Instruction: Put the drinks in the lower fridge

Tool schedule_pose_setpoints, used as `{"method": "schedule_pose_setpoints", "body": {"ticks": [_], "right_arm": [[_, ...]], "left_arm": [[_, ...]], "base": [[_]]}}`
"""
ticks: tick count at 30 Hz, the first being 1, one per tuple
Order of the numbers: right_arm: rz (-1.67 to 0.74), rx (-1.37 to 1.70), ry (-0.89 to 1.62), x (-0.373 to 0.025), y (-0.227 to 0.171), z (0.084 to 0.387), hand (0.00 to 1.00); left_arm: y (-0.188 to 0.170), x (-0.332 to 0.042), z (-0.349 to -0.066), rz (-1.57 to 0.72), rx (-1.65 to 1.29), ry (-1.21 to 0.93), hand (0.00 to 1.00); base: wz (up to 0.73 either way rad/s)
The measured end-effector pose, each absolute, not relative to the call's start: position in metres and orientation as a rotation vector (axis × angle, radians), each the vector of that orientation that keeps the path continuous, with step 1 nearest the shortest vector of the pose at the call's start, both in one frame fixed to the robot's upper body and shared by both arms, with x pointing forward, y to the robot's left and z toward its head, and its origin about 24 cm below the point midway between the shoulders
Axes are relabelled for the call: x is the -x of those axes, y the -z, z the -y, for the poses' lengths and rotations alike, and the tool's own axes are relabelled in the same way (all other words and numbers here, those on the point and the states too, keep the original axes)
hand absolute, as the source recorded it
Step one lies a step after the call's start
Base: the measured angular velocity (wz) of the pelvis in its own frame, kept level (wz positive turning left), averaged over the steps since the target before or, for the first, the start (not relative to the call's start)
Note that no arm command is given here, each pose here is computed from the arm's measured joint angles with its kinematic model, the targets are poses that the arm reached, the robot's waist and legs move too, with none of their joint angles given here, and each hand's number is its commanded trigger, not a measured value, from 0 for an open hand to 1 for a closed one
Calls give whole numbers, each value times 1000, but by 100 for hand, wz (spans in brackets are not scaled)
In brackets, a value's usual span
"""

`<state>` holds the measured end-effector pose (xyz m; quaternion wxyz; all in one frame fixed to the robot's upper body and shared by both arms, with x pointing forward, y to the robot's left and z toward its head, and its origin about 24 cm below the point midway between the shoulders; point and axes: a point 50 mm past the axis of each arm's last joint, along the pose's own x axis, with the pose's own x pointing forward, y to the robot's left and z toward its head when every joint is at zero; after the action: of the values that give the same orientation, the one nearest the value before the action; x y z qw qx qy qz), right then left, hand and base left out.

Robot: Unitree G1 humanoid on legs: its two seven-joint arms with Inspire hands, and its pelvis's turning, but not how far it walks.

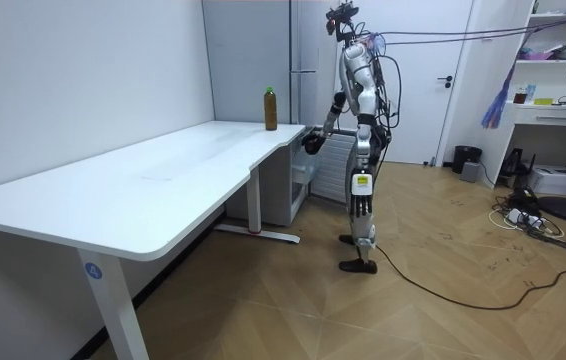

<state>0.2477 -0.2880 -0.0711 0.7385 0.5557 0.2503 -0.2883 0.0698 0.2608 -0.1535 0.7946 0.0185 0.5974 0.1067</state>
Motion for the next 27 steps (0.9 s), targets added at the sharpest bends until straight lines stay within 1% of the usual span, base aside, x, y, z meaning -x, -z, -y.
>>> {"method": "schedule_pose_setpoints", "body": {"ticks": [10, 11, 12, 13, 14, 15, 16, 27], "right_arm": [[-519, -1185, 625, -260, 56, 298, 100], [-518, -1183, 629, -262, 54, 298, 89], [-520, -1181, 636, -264, 53, 299, 69], [-522, -1181, 639, -264, 53, 299, 65], [-520, -1181, 642, -266, 52, 299, 67], [-514, -1180, 639, -268, 49, 299, 55], [-512, -1179, 639, -269, 48, 300, 0], [-504, -1159, 680, -276, 38, 306, 0]], "left_arm": [[154, -75, -255, -1287, -72, -174, 0], [155, -76, -254, -1288, -80, -164, 0], [155, -76, -253, -1287, -82, -160, 0], [155, -76, -253, -1287, -82, -160, 0], [155, -76, -253, -1285, -82, -160, 0], [155, -77, -253, -1282, -82, -159, 0], [154, -78, -253, -1280, -82, -159, 0], [154, -81, -251, -1262, -73, -158, 0]], "base": [[0], [0], [0], [0], [0], [0], [3], [1]]}}
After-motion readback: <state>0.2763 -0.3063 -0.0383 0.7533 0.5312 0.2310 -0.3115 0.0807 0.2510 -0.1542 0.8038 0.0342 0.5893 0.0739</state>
